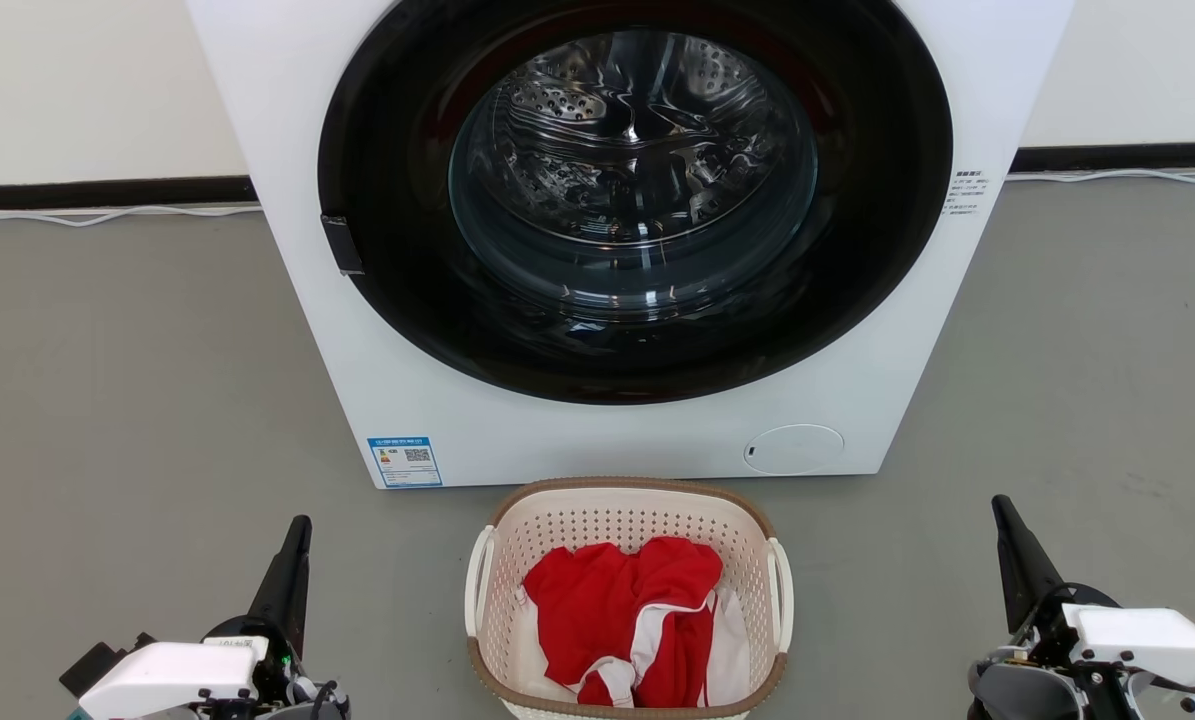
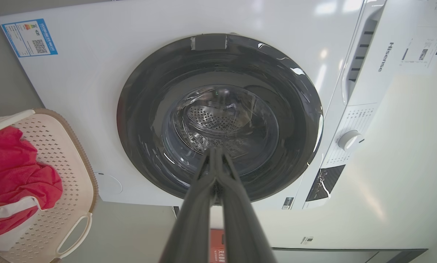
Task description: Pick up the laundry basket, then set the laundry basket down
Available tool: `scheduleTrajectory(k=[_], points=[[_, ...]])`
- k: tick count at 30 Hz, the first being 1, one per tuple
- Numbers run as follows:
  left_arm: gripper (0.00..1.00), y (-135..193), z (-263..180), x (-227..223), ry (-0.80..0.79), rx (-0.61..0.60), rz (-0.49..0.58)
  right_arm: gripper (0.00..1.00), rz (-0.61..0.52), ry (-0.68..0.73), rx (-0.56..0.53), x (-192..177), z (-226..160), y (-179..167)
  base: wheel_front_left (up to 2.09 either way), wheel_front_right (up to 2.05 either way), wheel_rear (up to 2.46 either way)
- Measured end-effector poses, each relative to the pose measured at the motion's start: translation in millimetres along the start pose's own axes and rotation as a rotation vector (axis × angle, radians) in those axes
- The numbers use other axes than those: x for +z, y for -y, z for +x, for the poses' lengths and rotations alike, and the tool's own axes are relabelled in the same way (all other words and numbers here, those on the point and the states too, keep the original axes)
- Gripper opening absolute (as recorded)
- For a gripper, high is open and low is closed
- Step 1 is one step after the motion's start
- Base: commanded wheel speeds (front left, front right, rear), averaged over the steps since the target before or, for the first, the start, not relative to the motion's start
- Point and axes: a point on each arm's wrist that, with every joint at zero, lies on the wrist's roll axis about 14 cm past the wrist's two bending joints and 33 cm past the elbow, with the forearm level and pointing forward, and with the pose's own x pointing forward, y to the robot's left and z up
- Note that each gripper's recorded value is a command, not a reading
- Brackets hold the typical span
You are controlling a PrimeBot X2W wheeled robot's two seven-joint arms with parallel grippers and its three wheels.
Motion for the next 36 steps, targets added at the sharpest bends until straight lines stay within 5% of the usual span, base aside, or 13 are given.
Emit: scheduleTrajectory(k=[36], points=[[0.00, 0.2, 0.0, 0.1, 0.000, -0.001, 0.000, 0.00, 0.000, -0.001, 0.006, -0.2, 1.1, -2.1, 0.00, 0.00, 0.00]])
